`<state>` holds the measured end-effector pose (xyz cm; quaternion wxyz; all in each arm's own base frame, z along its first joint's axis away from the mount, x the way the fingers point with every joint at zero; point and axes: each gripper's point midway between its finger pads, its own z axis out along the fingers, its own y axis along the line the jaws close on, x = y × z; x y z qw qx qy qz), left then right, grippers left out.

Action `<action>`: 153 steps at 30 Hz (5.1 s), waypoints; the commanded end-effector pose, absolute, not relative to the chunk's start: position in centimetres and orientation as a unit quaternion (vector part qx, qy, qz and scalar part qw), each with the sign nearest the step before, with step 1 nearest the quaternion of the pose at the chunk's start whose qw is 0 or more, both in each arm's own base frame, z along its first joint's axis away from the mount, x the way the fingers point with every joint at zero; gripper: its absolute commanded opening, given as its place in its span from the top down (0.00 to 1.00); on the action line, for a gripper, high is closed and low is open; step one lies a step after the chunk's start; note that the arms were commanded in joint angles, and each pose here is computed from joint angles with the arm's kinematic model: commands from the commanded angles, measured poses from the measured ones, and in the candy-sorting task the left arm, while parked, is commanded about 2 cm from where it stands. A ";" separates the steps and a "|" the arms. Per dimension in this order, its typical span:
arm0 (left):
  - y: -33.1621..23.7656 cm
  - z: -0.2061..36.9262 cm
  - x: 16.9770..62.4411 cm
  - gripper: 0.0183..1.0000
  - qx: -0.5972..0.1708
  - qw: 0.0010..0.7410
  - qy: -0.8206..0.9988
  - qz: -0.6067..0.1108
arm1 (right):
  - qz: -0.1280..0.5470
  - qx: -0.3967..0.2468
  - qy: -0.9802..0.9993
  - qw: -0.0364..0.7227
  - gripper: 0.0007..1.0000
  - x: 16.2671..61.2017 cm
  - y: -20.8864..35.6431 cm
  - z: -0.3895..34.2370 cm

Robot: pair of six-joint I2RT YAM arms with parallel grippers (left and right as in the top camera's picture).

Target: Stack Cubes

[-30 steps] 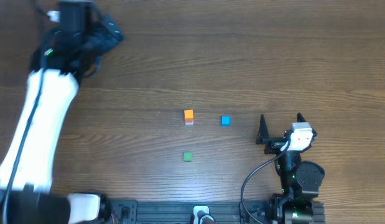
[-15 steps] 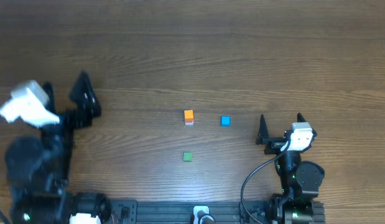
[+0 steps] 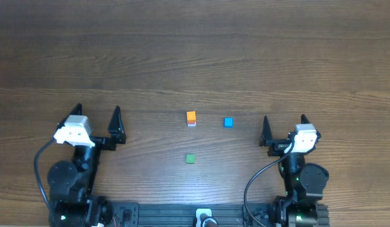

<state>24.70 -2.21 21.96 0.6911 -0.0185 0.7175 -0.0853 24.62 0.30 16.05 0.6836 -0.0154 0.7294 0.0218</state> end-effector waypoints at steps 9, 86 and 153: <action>-2.9 18.6 24.3 0.00 0.010 0.696 0.712 -0.086 | 0.025 -0.019 0.729 0.684 0.01 24.6 0.5 15.9; -2.9 15.7 24.4 0.00 0.009 0.676 0.732 -0.085 | 0.156 0.015 0.974 0.161 0.01 19.8 11.4 17.4; -2.9 15.7 24.4 0.00 0.009 0.676 0.732 -0.085 | 0.017 0.031 0.999 0.015 0.02 16.0 24.7 1.7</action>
